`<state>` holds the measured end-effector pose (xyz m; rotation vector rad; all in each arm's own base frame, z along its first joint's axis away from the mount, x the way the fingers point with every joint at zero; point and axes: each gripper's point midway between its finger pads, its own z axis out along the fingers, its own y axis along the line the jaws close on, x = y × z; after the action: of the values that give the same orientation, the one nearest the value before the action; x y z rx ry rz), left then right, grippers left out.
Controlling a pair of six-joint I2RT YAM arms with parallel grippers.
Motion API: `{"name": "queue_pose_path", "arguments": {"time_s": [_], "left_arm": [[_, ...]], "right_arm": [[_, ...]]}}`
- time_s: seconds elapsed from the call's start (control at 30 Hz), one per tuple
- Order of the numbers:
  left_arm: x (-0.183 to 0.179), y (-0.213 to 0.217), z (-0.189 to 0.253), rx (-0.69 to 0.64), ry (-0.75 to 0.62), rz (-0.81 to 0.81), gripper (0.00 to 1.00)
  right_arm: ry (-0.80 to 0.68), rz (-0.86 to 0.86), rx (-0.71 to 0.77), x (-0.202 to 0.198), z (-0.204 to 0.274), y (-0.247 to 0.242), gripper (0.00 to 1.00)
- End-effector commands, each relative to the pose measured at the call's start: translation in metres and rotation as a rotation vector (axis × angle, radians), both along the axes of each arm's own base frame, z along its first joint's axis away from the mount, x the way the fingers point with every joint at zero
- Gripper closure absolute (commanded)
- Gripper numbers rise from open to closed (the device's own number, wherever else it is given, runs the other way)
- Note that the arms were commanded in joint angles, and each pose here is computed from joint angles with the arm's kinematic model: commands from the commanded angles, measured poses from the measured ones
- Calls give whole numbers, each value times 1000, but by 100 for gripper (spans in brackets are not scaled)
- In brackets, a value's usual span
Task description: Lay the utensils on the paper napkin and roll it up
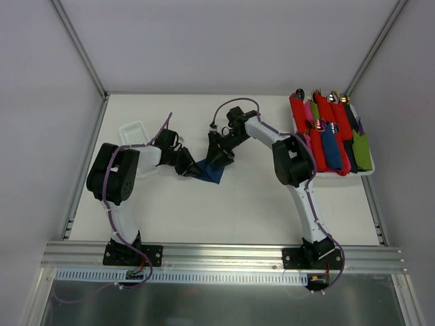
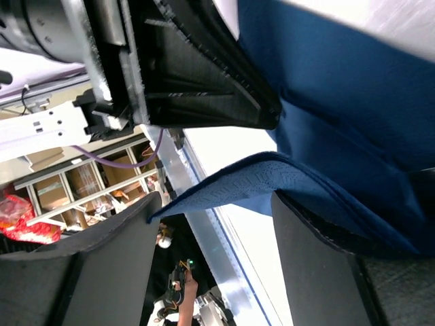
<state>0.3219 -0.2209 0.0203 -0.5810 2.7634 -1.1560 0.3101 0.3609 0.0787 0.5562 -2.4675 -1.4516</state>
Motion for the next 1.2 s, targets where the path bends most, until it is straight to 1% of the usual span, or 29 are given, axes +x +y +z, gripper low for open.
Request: {"name": "queue_pose_path", "arguments": {"time_s": [0.0,0.1,0.2,0.27,0.33,0.37,0.4,0.43,0.53,0.63,0.73,0.83,0.93,1.1,1.17], "left_arm": [[7,5,13,5,-48,-2,84],[12,9,27,0,-85,21,80],[22,18,49,-23,-142,66,78],[31,25,65,-47,-179,105,77],[32,27,76,-80,-175,127,76],[40,28,86,-104,-215,137,76],[41,26,90,-123,-222,132,76],[42,23,98,-149,-227,123,76],[51,17,117,-208,-274,118,77],[57,4,134,-294,-269,73,78],[57,-11,140,-328,-247,19,80],[53,-24,133,-332,-196,-8,82],[48,-33,124,-329,-152,-28,84],[30,-46,103,-300,-62,-68,87],[27,-47,96,-291,-54,-79,90]], "right_arm": [[-2,-14,-32,2,-8,5,30],[3,-20,-55,2,-15,4,27],[-7,-25,-75,4,-20,3,14],[0,-29,-75,5,-20,4,13],[6,-28,-80,4,-22,6,12],[2,-27,-78,4,-22,6,11],[3,-26,-76,3,-22,6,7],[4,-26,-77,3,-23,6,6],[-4,-25,-70,4,-22,8,6],[-13,-23,-72,4,-22,8,6],[-12,-22,-66,4,-22,8,5],[-33,-13,-53,4,-19,8,5],[-60,-18,-44,6,-17,9,4],[-53,-26,-44,7,-16,9,4],[-53,-27,-52,7,-17,9,4]]}}
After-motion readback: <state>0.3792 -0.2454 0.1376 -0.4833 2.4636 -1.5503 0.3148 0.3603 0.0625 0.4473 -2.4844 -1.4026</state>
